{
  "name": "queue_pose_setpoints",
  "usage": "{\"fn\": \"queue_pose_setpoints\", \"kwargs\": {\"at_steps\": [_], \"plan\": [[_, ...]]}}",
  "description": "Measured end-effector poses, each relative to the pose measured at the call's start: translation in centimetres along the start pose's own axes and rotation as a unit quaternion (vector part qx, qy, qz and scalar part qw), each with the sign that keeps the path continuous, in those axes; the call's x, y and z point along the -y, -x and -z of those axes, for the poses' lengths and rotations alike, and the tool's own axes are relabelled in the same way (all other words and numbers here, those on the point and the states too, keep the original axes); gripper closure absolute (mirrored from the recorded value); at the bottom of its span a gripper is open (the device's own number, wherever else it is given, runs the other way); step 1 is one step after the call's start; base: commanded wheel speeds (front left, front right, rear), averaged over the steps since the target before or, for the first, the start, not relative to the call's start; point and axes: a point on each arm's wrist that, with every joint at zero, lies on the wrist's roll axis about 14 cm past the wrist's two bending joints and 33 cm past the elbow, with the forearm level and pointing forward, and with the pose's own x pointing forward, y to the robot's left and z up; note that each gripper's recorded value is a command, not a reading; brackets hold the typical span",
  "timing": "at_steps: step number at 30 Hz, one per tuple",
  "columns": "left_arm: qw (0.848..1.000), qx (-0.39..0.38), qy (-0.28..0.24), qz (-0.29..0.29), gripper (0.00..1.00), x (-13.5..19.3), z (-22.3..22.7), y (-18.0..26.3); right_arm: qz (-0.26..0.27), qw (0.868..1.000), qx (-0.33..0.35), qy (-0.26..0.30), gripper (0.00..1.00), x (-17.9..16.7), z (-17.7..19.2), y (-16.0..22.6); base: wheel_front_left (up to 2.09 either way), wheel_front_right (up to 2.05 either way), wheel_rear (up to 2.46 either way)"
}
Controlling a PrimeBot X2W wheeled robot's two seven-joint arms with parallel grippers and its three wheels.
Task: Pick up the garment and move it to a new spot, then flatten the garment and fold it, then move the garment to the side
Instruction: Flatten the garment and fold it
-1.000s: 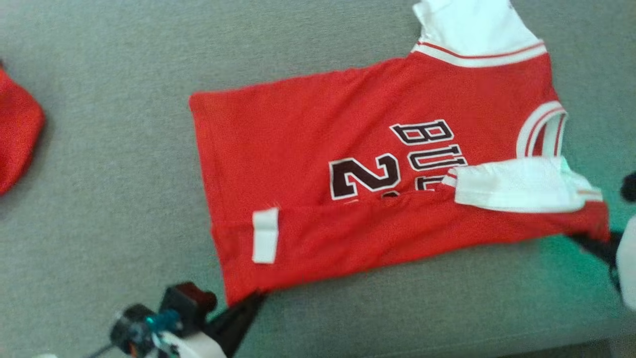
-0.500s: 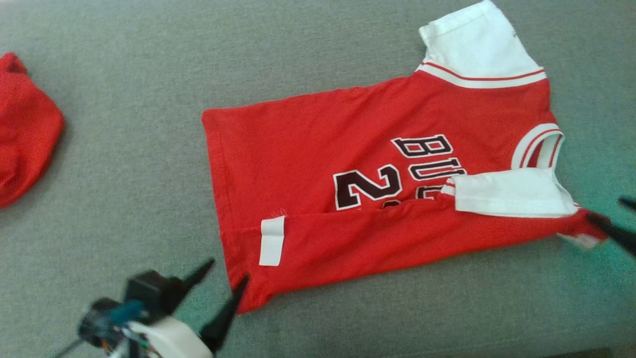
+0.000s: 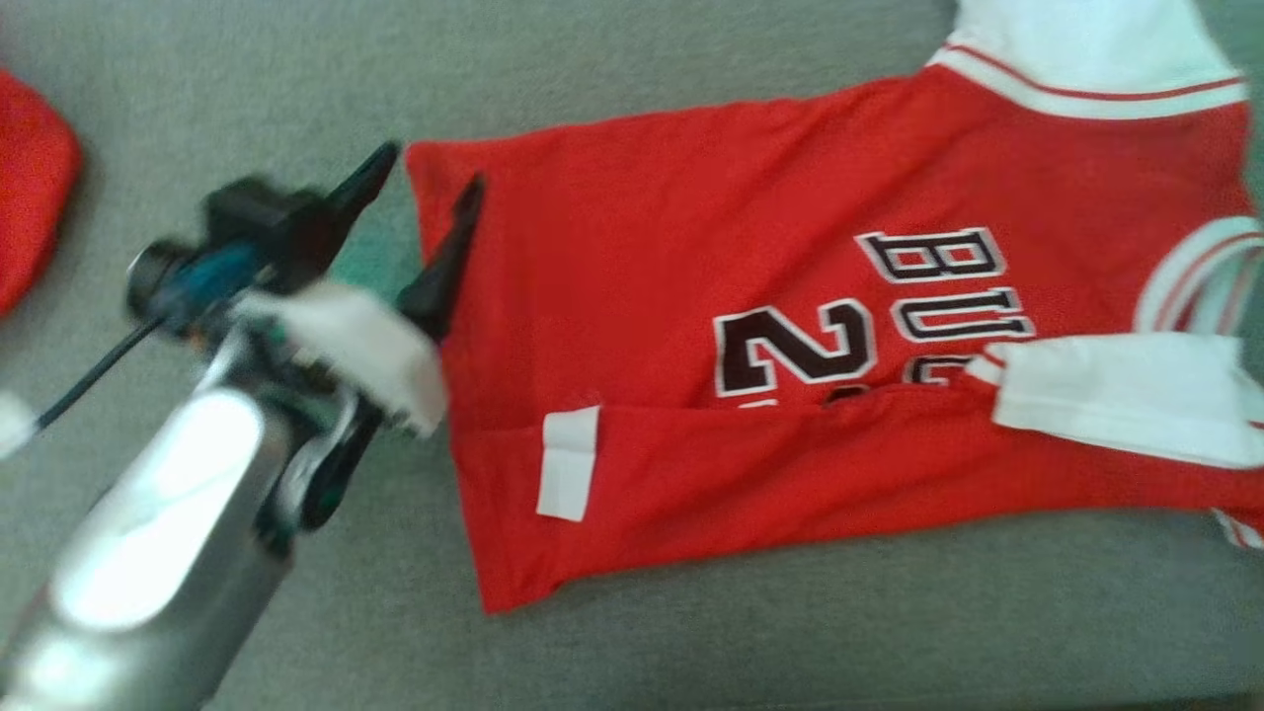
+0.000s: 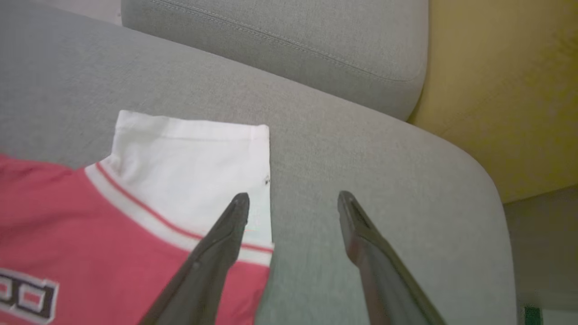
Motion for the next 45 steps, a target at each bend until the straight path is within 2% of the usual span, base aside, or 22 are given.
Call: {"fn": "queue_pose_setpoints", "kwargs": {"at_steps": [5,10,16,23,24,25,26,27,28,32,37,41,45], "plan": [[0.999,-0.043,-0.011,0.002,0.00,-0.6,2.5,-2.7,-0.009,1.000,-0.024,-0.013,0.00,-2.3,0.8,-6.5,0.00,0.00,0.00],[0.999,-0.049,-0.022,0.006,0.00,-1.0,3.1,-3.5,-0.012,0.998,-0.052,-0.017,0.00,-3.6,2.3,-10.3,0.00,0.00,0.00],[0.998,-0.049,-0.033,0.011,0.00,-1.5,2.6,-4.4,0.000,0.998,-0.044,-0.033,0.00,-2.7,1.3,-12.1,0.00,0.00,0.00],[0.996,-0.072,-0.036,0.039,0.00,-0.5,2.9,-4.4,-0.028,0.996,-0.056,-0.063,0.00,-4.0,1.6,-12.0,0.00,0.00,0.00],[0.995,-0.077,-0.038,0.044,0.03,-0.4,2.9,-4.3,-0.034,0.996,-0.057,-0.065,0.00,-4.3,1.6,-11.9,0.00,0.00,0.00],[0.995,-0.081,-0.038,0.049,0.38,-0.2,2.9,-4.2,-0.039,0.995,-0.057,-0.068,0.00,-4.5,1.5,-11.9,0.00,0.00,0.00],[0.994,-0.085,-0.039,0.055,1.00,0.0,3.0,-4.0,-0.046,0.995,-0.057,-0.073,0.00,-4.9,1.4,-11.8,0.00,0.00,0.00],[0.993,-0.091,-0.039,0.064,1.00,0.3,3.0,-3.9,-0.054,0.994,-0.056,-0.077,0.20,-5.3,1.3,-11.8,0.00,0.00,0.00],[0.992,-0.097,-0.041,0.074,1.00,0.7,3.2,-3.7,-0.064,0.993,-0.053,-0.081,1.00,-5.8,1.1,-11.7,0.00,0.00,0.00],[0.991,-0.095,-0.043,0.080,1.00,1.1,2.8,-3.3,-0.076,0.994,-0.014,-0.078,1.00,-6.7,-0.4,-11.4,0.00,0.00,0.00],[0.998,-0.038,-0.028,0.037,1.00,-1.0,-0.2,-3.0,-0.047,0.995,0.061,-0.069,1.00,-4.3,-3.8,-10.2,0.00,0.00,0.00],[0.999,0.004,-0.023,0.044,1.00,-0.4,-2.6,-2.2,-0.039,0.994,0.090,-0.053,1.00,-3.1,-5.4,-8.3,0.00,0.00,0.00],[0.998,0.016,-0.012,0.058,1.00,1.3,-2.2,-0.7,-0.045,0.992,0.112,-0.046,1.00,-2.8,-5.3,-5.7,0.00,0.00,0.00]]}}
